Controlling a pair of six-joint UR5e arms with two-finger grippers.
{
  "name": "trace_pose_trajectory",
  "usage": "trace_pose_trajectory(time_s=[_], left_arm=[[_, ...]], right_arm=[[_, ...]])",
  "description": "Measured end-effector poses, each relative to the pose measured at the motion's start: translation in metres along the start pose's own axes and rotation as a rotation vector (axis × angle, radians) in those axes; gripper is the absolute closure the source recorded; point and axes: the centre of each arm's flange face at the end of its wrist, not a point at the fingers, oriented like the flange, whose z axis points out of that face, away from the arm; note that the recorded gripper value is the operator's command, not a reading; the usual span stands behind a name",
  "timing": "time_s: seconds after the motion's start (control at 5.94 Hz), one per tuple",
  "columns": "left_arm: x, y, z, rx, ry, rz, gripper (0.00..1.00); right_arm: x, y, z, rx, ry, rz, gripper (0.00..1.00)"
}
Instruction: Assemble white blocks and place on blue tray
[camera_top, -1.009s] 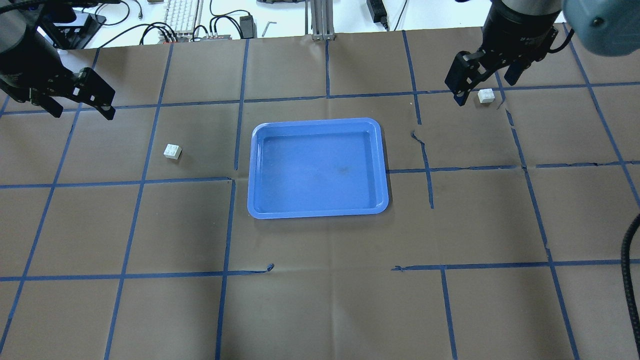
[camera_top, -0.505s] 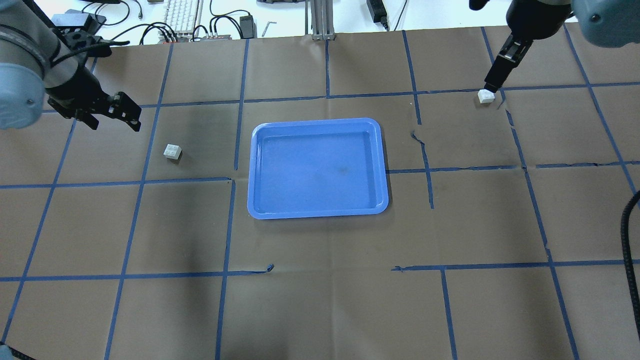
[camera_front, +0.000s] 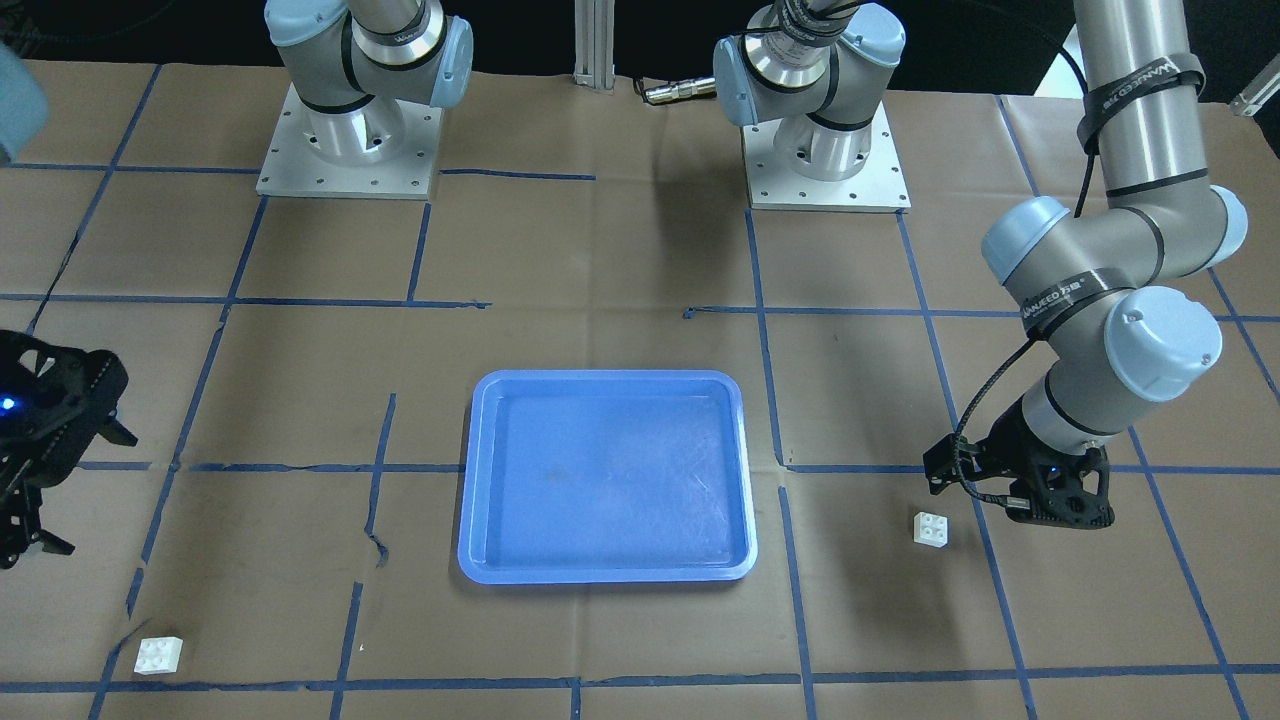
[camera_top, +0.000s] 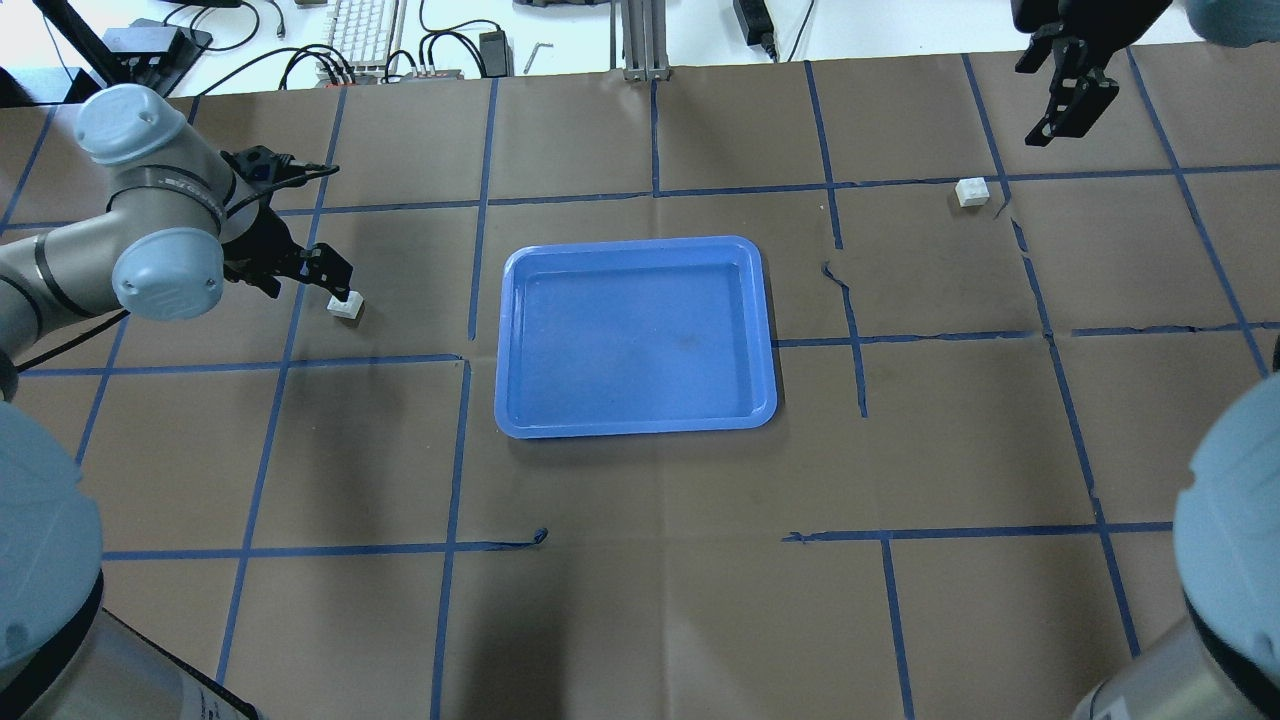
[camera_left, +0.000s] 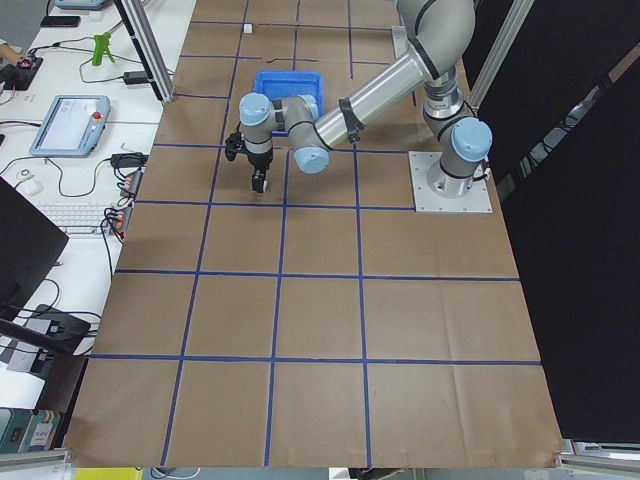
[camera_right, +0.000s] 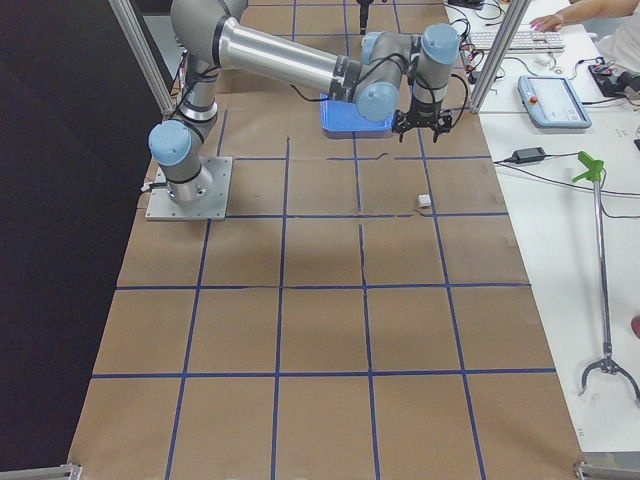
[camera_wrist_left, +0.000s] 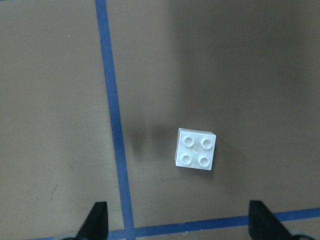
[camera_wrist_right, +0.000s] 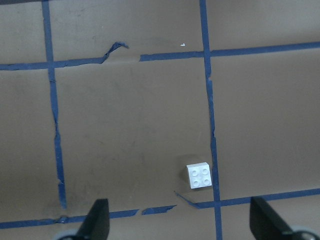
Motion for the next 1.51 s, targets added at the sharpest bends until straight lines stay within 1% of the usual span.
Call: trace_pose_trajectory(time_s=[0.17,0.34,0.5,0.67,0.84,1.01,1.18,1.35,1.51], left_arm=[[0.005,-0.004,0.016,-0.003,0.011,0.019,0.07],[0.006,-0.006,0.025,-0.003,0.013,0.032,0.34],[0.006,-0.007,0.028,0.004,0.011,0.04,0.6],[0.006,-0.008,0.026,0.01,0.008,0.061,0.75],[0.006,-0.008,0.023,0.015,0.005,0.093,0.8],[0.006,-0.008,0.02,0.019,0.003,0.122,0.81],[0.007,-0.01,0.017,0.026,-0.001,0.221,0.8],[0.016,-0.015,0.012,0.037,-0.007,0.403,0.79],[0.049,-0.023,0.002,0.055,-0.018,0.597,0.79]], right_arm=[[0.02,0.024,0.035,0.078,-0.015,-0.033,0.0],[0.035,0.047,0.074,0.158,-0.029,-0.051,0.0],[0.047,0.068,0.112,0.218,-0.045,-0.057,0.0],[0.054,0.083,0.146,0.251,-0.062,-0.06,0.0],[0.058,0.092,0.174,0.269,-0.083,-0.059,0.0],[0.058,0.096,0.19,0.277,-0.098,-0.061,0.0],[0.057,0.101,0.196,0.279,-0.105,-0.058,0.0],[0.055,0.108,0.197,0.28,-0.107,-0.058,0.0],[0.053,0.112,0.197,0.282,-0.108,-0.063,0.02]])
